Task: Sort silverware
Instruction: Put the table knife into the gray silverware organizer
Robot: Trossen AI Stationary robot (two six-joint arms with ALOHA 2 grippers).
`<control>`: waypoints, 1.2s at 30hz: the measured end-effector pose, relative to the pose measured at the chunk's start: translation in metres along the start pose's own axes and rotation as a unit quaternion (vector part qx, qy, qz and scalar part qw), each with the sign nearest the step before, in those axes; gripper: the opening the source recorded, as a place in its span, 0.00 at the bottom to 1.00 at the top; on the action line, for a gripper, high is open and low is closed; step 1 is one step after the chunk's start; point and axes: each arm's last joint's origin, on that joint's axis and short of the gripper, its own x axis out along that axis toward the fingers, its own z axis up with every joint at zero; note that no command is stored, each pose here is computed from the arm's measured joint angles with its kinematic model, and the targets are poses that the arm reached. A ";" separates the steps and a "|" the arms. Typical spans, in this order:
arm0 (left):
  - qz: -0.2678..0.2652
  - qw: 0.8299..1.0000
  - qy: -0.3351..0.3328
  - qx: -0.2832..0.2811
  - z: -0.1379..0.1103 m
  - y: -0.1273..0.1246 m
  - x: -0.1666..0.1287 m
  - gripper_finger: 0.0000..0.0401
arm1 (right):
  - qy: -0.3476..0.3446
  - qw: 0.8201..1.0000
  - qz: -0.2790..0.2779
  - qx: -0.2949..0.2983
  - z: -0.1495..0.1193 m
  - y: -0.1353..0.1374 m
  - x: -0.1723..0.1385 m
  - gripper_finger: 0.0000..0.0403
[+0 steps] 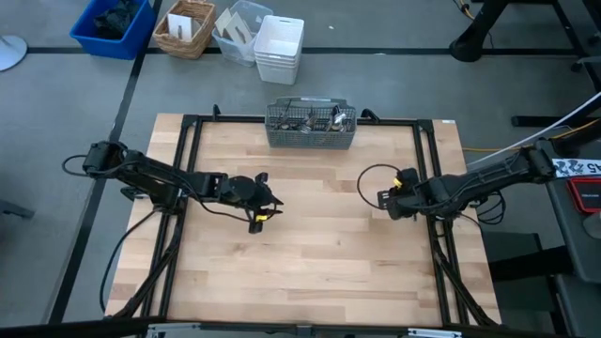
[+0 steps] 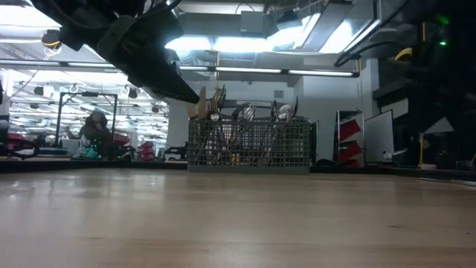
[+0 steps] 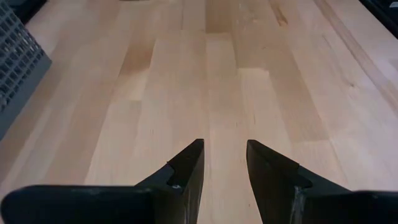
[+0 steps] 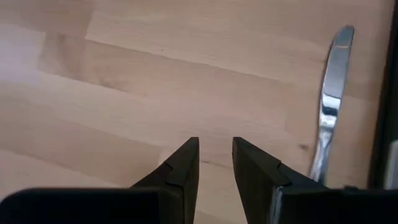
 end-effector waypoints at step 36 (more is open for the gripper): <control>0.000 1.000 -0.006 0.011 0.001 0.000 0.000 0.28 | 0.289 0.895 -0.297 -0.164 0.082 -0.015 0.103 0.24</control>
